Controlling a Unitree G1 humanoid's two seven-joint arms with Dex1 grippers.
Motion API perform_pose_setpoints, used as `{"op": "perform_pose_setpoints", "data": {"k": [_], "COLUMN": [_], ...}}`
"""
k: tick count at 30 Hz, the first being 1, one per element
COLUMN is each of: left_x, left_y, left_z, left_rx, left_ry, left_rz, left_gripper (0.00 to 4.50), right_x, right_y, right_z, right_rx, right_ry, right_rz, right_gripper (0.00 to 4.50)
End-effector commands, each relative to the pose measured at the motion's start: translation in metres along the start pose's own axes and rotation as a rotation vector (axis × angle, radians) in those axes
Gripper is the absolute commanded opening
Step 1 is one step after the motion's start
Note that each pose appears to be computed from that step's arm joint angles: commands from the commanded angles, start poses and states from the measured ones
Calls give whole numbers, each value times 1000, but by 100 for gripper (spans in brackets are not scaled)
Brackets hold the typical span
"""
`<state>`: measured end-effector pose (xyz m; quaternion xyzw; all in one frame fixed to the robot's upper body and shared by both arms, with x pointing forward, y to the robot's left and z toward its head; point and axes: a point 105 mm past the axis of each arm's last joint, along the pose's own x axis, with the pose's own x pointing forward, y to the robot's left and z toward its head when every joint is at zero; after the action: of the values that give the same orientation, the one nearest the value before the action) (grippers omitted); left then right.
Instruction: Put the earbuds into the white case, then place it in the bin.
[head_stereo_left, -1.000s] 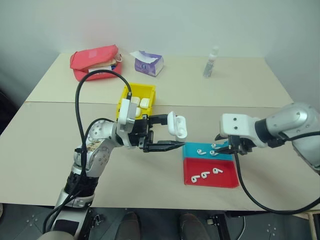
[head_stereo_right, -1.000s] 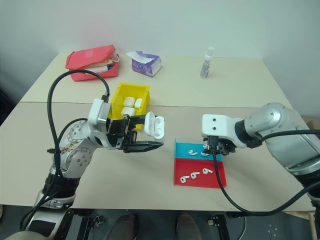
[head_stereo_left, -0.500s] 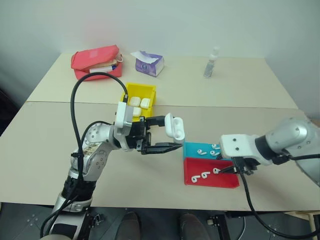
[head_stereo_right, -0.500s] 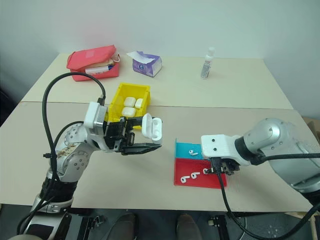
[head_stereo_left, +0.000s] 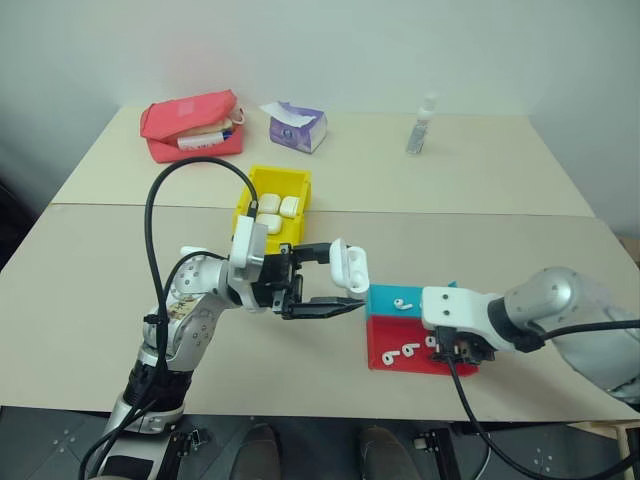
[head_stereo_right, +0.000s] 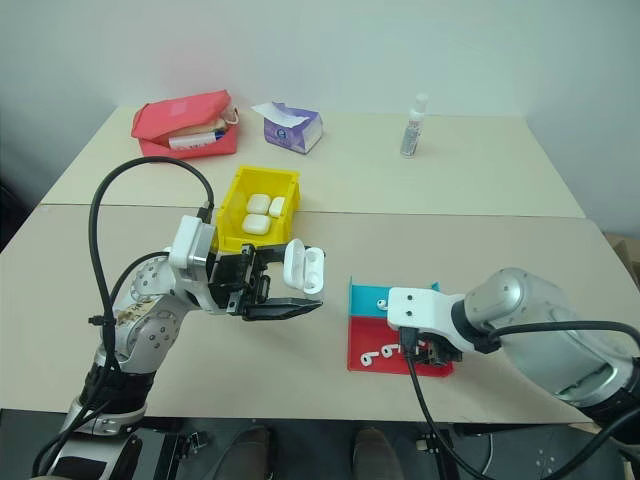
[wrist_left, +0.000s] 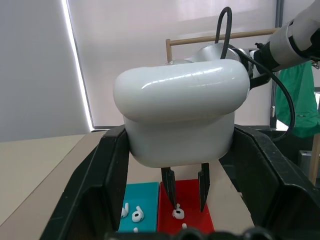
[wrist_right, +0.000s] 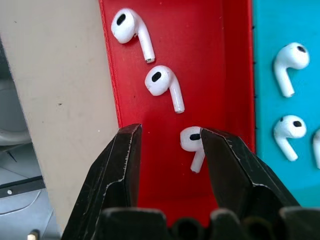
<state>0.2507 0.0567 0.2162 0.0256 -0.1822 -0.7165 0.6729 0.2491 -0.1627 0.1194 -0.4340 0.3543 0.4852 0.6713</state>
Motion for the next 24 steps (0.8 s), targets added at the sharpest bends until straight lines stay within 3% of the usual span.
{"op": "perform_pose_setpoints", "data": {"k": [1,24], "left_x": [-1,-1], "left_y": [2,-5], "left_z": [7,10], "left_rx": [36,42], "left_ry": [-11,-14], "left_rz": [-8,4], "left_gripper": [277,277], "right_x": [-1,7], "right_y": [-10,-11], "right_z": [1,-8], "right_rx": [-11,4], "right_ry": [26,53], "right_rz": [-72,-44], "right_gripper": [230,230]}}
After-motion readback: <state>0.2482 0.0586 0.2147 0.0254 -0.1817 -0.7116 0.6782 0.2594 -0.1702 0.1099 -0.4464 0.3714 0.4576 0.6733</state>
